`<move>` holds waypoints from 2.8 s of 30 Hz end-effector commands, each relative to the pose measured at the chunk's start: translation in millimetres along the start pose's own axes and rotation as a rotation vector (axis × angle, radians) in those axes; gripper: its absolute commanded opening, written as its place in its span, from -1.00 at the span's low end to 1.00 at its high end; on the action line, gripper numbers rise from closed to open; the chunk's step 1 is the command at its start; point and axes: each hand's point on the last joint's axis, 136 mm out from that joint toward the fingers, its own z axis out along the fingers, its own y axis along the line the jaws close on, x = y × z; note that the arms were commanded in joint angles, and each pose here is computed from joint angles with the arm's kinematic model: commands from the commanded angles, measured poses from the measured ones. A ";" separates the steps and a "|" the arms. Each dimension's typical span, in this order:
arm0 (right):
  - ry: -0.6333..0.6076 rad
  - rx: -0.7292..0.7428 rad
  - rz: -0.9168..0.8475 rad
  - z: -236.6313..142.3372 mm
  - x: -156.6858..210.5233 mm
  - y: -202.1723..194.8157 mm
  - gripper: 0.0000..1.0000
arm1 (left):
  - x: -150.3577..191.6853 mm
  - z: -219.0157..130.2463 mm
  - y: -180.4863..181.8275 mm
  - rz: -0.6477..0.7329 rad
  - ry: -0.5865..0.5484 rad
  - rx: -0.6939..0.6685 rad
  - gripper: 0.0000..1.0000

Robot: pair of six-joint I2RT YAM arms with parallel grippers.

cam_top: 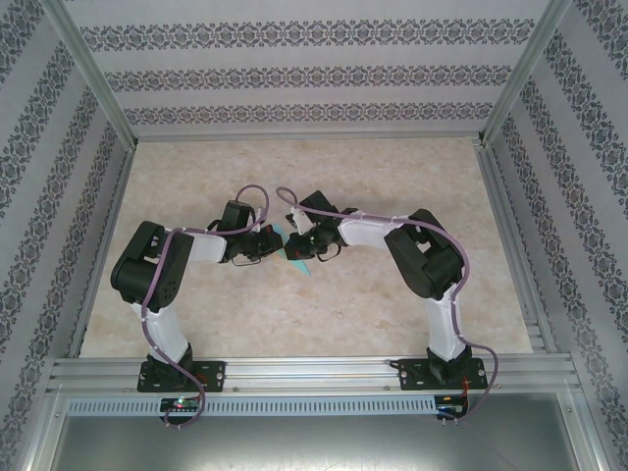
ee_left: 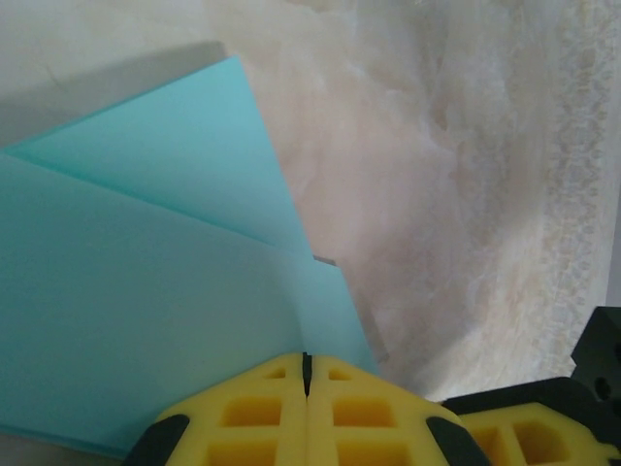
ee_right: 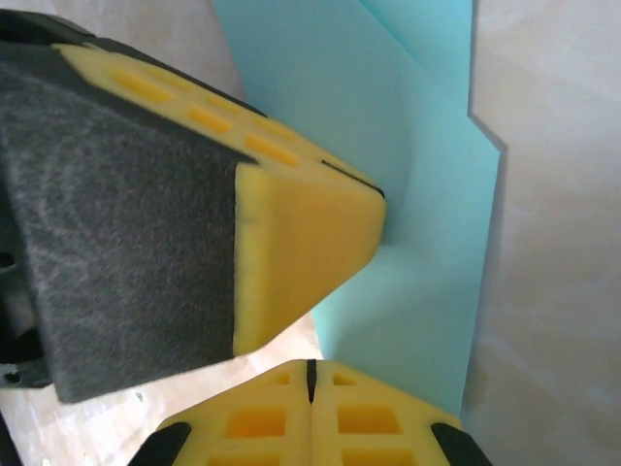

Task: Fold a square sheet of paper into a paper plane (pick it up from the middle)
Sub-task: Fold the wing for the fifth time at the center of the table, then move the paper plane to the top-center of the table.

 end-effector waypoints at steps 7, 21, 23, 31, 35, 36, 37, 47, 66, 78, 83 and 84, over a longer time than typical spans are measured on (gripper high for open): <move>0.057 0.001 -0.053 2.3 13.1 -10.4 -1.00 | 27.8 4.6 55.2 -0.070 0.072 -0.165 -1.00; 0.176 0.021 0.008 -26.0 103.3 -35.0 -1.00 | 28.5 -0.5 72.3 -0.094 0.074 -0.204 -1.00; 0.193 0.029 0.018 -29.9 114.8 -37.2 -1.00 | 27.4 -0.5 70.9 -0.090 0.075 -0.203 -1.00; 0.074 0.047 -0.012 -58.2 91.8 -27.5 -1.00 | 13.8 -1.7 51.3 -0.063 0.061 -0.145 -1.00; -0.077 0.091 -0.031 -83.8 43.5 -17.5 -0.98 | -3.1 -11.9 18.0 -0.030 0.036 -0.090 -0.90; -0.107 0.101 -0.031 -89.2 34.4 -18.5 -0.91 | -6.8 -16.4 9.7 -0.021 0.029 -0.086 -0.81; -0.144 0.113 -0.030 -95.0 24.5 -19.8 -0.82 | -10.8 -21.8 0.6 -0.012 0.019 -0.086 -0.70; -0.378 0.279 0.116 -138.5 -4.2 -73.1 0.36 | -10.0 -68.4 -23.6 0.073 -0.005 -0.427 0.15; -0.544 0.273 0.230 -162.7 1.9 -99.4 0.81 | -3.0 -33.9 -4.0 0.169 0.043 -0.973 0.54; -0.497 0.248 0.240 -153.0 1.4 -97.8 0.75 | -1.8 -41.0 -13.8 0.135 0.025 -0.935 0.29; -0.484 0.240 0.244 -149.8 1.7 -97.8 0.74 | -0.4 -41.5 -21.4 0.113 0.000 -0.879 0.28; -0.483 0.239 0.243 -149.8 1.5 -97.5 0.74 | -0.2 -41.1 -23.2 0.107 -0.004 -0.864 0.29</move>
